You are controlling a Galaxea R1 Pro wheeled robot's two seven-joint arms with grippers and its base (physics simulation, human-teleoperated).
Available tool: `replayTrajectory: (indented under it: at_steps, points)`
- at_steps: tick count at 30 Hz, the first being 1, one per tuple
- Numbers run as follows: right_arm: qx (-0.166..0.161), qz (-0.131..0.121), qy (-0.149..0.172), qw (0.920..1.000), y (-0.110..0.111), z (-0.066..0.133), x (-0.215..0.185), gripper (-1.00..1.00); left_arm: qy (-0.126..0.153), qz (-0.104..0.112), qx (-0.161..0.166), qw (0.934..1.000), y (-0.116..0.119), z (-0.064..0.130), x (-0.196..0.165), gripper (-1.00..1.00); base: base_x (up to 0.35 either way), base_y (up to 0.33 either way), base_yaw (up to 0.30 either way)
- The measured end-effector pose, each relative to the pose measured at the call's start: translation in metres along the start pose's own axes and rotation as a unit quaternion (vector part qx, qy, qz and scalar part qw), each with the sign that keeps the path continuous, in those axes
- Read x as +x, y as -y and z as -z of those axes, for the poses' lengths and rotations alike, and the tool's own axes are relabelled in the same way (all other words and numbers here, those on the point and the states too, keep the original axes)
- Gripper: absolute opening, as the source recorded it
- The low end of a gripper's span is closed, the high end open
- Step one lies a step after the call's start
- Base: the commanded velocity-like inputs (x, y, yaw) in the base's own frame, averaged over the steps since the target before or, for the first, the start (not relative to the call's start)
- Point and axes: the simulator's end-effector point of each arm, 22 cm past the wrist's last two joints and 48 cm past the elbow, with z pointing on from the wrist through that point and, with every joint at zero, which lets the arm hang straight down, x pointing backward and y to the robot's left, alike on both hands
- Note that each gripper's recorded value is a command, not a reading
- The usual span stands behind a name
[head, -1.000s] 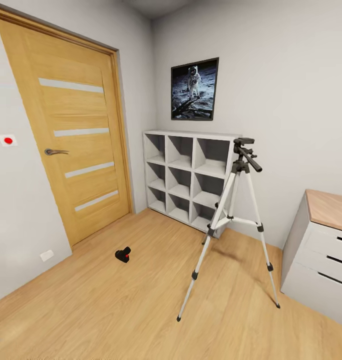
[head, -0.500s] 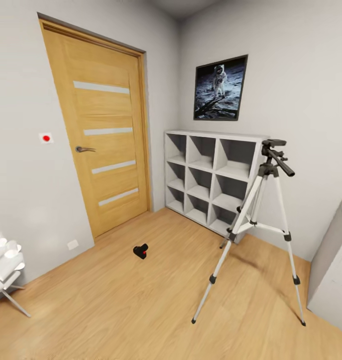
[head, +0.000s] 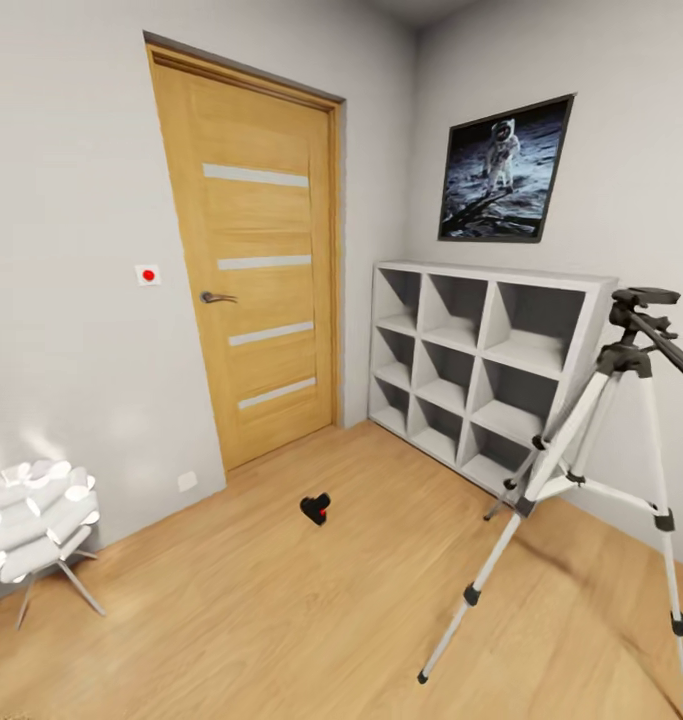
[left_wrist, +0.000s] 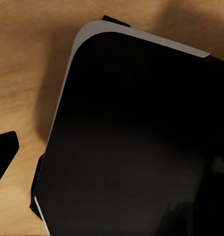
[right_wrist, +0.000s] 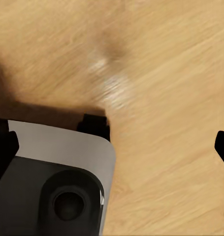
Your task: Attach the digital camera to the camera tripod in the bedroom.
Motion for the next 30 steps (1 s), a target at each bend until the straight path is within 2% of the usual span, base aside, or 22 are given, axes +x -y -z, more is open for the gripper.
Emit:
replayTrajectory:
  at_steps: [7,30]
  points:
    - [0.001,0.000,0.000,1.0000,0.0007,0.0000,0.0005,1.00,-0.002,-0.002,0.000,1.0000,0.0001,0.0000,0.0011,1.00,0.316,0.000,0.141]
    - [0.001,-0.001,-0.001,1.0000,0.0026,0.0002,0.0013,1.00,-0.005,-0.003,0.000,1.0000,0.0000,0.0000,0.0022,1.00,0.321,0.000,0.005]
